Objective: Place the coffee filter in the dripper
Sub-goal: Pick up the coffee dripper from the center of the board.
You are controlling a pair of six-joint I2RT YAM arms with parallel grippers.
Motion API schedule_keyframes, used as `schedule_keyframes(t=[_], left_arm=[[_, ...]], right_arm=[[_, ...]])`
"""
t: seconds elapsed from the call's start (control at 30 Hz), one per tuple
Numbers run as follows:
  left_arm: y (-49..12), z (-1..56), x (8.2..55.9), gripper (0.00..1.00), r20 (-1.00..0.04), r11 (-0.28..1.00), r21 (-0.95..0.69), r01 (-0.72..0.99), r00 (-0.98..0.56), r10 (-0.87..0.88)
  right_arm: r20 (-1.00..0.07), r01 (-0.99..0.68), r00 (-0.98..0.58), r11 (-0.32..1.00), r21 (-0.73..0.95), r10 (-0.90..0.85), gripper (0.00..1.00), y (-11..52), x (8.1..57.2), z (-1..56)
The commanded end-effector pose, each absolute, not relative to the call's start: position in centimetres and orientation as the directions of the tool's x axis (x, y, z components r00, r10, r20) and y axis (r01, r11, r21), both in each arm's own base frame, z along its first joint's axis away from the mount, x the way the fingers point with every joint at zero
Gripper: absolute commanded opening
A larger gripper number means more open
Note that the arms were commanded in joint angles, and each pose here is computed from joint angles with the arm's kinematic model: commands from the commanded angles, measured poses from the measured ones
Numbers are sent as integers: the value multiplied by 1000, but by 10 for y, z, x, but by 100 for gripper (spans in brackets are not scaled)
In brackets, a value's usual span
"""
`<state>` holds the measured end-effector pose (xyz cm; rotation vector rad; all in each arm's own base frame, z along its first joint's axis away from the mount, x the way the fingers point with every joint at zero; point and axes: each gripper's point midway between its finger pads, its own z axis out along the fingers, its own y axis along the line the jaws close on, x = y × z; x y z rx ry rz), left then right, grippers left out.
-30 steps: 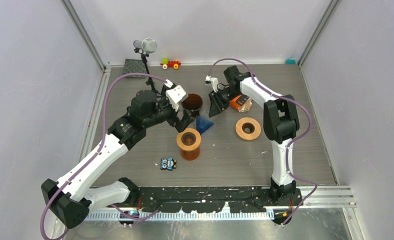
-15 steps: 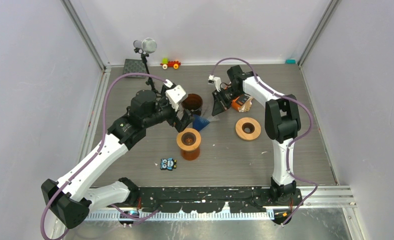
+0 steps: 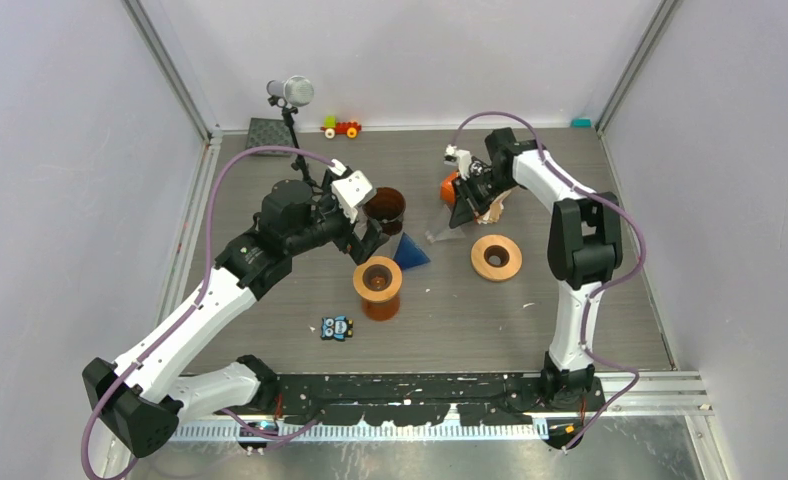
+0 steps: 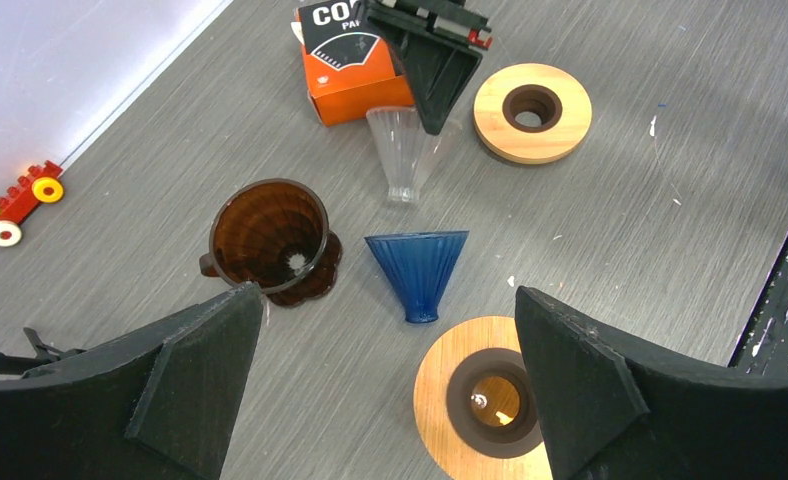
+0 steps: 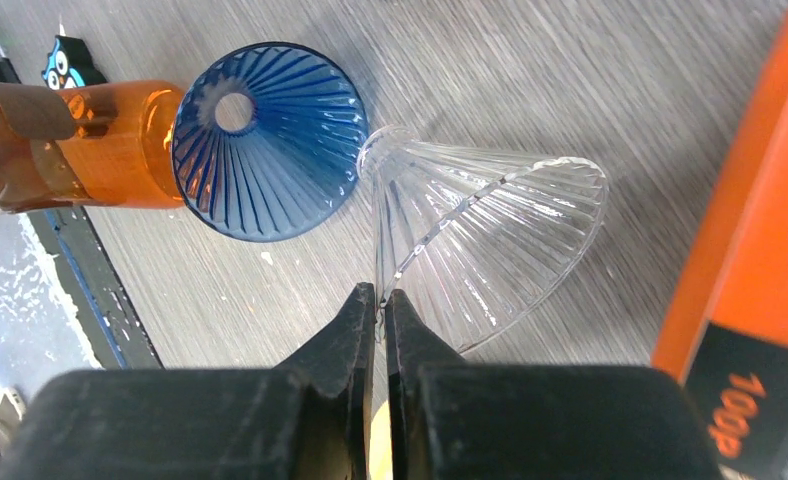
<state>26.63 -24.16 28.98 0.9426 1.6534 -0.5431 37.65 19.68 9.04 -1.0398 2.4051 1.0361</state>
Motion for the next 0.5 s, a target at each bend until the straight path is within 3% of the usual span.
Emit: schedule_keyframes(t=[0.0, 0.33, 0.47], left_arm=[[-241, 306, 271, 100, -961, 593, 134, 794, -43, 274], [-232, 308, 283, 100, -967, 678, 93, 729, -95, 235], [-222, 308, 293, 100, -965, 744, 42, 667, -166, 203]], right_arm=[[-620, -790, -604, 475, 387, -500, 0, 189, 376, 137], [-671, -800, -538, 560, 215, -511, 1, 165, 361, 176], [-727, -825, -442, 556, 101, -526, 1, 164, 338, 206]])
